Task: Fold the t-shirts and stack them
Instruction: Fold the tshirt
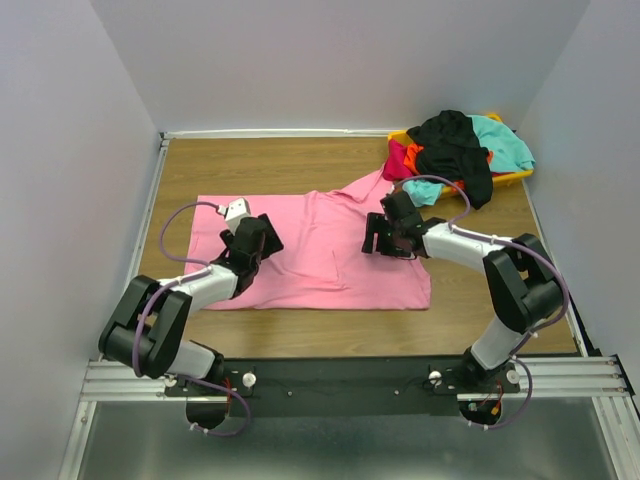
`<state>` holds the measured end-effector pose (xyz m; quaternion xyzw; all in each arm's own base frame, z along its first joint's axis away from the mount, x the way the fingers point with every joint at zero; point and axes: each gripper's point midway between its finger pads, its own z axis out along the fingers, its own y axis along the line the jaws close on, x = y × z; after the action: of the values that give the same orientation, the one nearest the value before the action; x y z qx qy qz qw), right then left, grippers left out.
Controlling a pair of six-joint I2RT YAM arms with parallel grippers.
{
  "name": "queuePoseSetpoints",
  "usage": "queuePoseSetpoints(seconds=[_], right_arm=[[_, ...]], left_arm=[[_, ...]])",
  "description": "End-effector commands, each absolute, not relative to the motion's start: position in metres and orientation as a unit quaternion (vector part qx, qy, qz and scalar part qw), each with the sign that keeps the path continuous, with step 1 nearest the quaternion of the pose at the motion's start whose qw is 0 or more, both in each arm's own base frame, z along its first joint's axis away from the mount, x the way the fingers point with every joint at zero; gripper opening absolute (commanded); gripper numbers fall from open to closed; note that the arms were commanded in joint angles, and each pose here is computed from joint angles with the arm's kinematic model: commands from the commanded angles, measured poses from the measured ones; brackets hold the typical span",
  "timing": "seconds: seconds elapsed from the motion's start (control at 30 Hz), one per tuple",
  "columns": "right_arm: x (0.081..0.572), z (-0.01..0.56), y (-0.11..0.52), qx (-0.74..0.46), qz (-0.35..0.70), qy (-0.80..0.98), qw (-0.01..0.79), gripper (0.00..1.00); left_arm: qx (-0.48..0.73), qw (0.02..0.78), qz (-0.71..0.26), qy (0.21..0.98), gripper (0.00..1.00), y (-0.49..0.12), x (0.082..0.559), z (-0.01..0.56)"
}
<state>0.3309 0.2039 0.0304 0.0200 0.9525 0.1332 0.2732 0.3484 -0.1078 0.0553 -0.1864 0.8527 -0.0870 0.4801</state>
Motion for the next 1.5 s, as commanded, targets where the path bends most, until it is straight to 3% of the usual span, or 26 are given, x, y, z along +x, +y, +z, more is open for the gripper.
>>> queuePoseSetpoints(seconds=[0.0,0.47,0.83,1.47], right_arm=[[0.316,0.007,0.201,0.010,0.123,0.961,0.248,0.83],[0.298,-0.002,0.190,0.010,0.114,0.965,0.236,0.83],[0.296,-0.002,0.192,0.003,0.121,0.965,0.231,0.83],[0.271,-0.008,0.172,0.022,0.103,0.969,0.223,0.84]], left_arm=[[-0.204,0.484,-0.087,0.846,0.84,-0.112,0.346,0.059],[-0.262,0.463,-0.082,0.843,0.84,-0.142,0.289,0.043],[-0.259,0.447,-0.104,0.850,0.84,-0.180,0.281,0.030],[-0.262,0.401,-0.106,0.871,0.84,-0.188,0.239,-0.006]])
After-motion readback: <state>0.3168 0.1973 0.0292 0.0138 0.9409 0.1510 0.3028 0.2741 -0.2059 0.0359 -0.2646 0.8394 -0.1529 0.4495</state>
